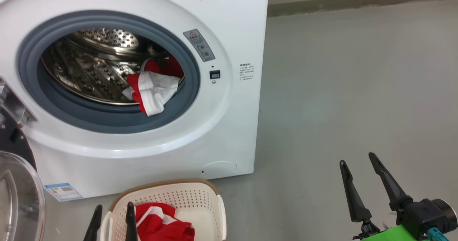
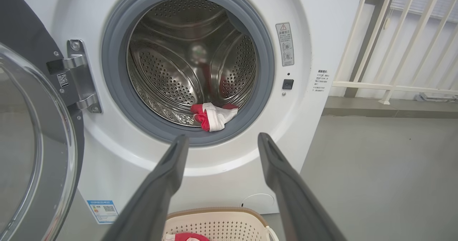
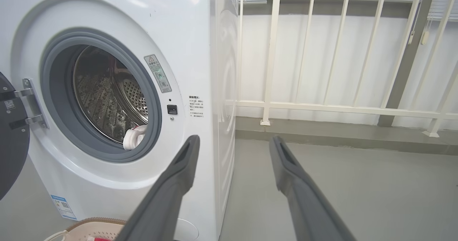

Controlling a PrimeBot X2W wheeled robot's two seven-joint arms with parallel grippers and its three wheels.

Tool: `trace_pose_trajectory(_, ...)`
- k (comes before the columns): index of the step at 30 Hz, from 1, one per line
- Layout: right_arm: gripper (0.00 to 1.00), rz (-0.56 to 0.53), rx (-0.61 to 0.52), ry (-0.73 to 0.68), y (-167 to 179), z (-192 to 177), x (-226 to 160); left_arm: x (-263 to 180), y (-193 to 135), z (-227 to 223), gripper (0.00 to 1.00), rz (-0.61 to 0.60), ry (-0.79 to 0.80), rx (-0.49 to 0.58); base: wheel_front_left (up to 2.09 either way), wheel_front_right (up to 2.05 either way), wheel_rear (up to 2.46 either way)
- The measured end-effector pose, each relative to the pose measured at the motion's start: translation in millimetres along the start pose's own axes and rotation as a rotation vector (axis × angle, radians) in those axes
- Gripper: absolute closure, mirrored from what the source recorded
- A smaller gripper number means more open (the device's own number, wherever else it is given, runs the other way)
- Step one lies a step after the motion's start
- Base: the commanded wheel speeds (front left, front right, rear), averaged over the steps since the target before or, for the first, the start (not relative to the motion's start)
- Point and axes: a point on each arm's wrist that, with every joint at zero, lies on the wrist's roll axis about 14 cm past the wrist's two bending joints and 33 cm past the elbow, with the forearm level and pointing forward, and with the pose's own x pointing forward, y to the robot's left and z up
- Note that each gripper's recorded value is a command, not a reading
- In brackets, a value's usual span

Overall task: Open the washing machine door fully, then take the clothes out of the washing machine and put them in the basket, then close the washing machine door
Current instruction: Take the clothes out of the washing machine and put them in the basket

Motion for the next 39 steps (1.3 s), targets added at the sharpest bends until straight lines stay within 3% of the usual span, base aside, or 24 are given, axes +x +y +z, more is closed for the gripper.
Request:
trace_pose_trajectory(31,0.00,0.003,0.011,0.004,2.1,-1.2,-3.5,-11.5,7.0,-13.5,0.00,0.045,0.056,-0.037,0.00,0.00,0.00)
trace_pose_trajectory(39,0.00,0.003,0.006,0.030,1.7,-10.0,4.9,4.1,1.4,-22.2,0.00,0.035,0.074,-0.051,0.00,0.00,0.00)
